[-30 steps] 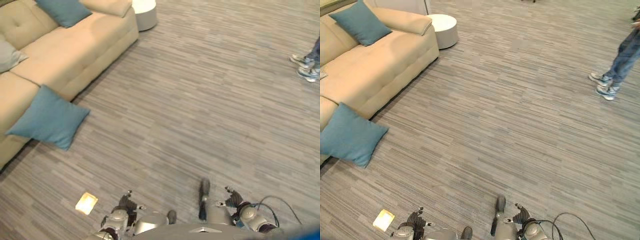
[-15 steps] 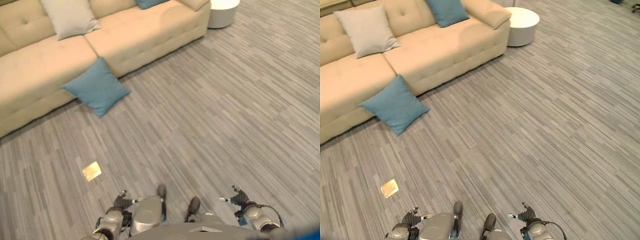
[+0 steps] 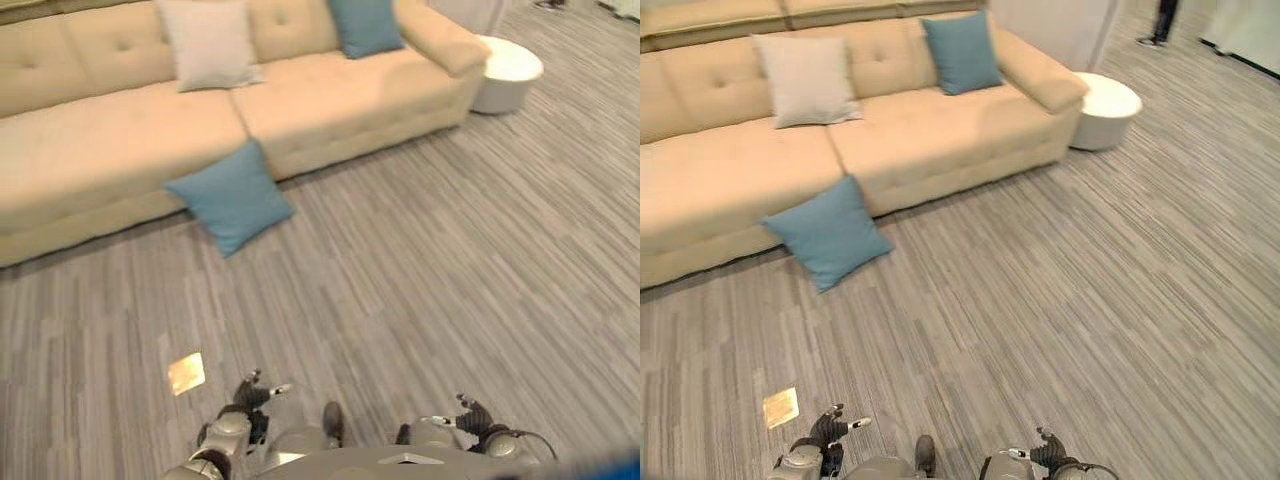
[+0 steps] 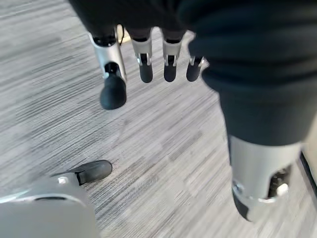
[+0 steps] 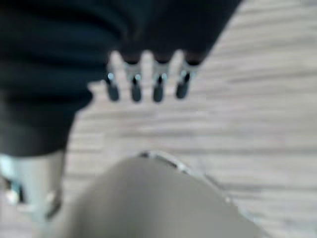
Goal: Pick up all the scattered cushions and arrange them neatly on the sofa.
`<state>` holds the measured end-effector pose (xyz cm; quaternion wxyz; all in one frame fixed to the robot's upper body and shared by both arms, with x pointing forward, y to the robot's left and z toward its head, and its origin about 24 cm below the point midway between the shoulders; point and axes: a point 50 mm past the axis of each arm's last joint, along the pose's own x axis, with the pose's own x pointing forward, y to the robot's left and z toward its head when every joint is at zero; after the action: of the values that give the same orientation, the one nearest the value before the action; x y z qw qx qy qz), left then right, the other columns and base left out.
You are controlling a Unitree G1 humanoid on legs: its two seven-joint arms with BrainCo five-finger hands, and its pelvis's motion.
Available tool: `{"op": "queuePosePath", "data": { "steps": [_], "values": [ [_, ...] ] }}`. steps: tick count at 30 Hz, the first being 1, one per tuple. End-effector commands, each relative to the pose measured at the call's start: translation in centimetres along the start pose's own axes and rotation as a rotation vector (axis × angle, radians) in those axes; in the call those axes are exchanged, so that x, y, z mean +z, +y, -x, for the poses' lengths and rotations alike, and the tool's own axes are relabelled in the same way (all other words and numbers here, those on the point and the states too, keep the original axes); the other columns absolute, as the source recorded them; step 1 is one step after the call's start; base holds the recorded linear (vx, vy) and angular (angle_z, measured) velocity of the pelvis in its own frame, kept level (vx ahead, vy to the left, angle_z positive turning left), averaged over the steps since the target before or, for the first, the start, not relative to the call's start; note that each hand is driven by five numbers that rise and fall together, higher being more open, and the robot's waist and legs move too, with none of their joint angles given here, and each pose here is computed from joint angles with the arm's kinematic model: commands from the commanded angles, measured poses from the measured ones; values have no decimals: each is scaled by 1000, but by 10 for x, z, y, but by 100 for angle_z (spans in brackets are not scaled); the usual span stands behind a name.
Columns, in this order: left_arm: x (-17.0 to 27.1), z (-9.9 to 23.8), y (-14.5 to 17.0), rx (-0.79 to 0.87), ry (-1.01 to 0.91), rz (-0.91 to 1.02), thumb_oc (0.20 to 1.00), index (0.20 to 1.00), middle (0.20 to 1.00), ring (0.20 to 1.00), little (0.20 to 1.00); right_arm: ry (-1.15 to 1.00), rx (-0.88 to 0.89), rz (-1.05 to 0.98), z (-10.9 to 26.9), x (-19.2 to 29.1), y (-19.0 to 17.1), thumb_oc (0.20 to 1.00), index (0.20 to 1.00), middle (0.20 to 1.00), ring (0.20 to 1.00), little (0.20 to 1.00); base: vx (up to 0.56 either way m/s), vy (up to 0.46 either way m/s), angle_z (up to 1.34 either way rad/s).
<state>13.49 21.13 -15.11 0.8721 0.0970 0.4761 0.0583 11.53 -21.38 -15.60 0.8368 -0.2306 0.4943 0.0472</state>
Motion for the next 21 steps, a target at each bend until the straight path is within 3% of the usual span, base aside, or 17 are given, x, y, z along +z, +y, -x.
{"op": "queuePosePath", "data": {
  "steps": [1, 7, 13, 21],
  "values": [
    [-4, 1, 1, -11, -3, -33, 1000, 1000, 1000, 1000, 1000, 143, -93, -87, 8, -35, -68, 1000, 1000, 1000, 1000, 1000, 202, -306, 103],
    [10, -2, -5, -28, -47, -59, 1000, 1000, 1000, 1000, 1000, -25, -89, -182, -1, 2, -37, 1000, 1000, 1000, 1000, 1000, 45, -216, 70],
    [6, -1, -10, -43, -25, -54, 1000, 1000, 1000, 1000, 1000, 35, -87, -179, 1, -11, -34, 1000, 1000, 1000, 1000, 1000, -11, -97, 72],
    [3, -1, -4, -34, -13, -60, 1000, 1000, 1000, 1000, 1000, 52, -64, -167, 2, -17, -27, 1000, 1000, 1000, 1000, 1000, 59, -112, 4]
  ]
}}
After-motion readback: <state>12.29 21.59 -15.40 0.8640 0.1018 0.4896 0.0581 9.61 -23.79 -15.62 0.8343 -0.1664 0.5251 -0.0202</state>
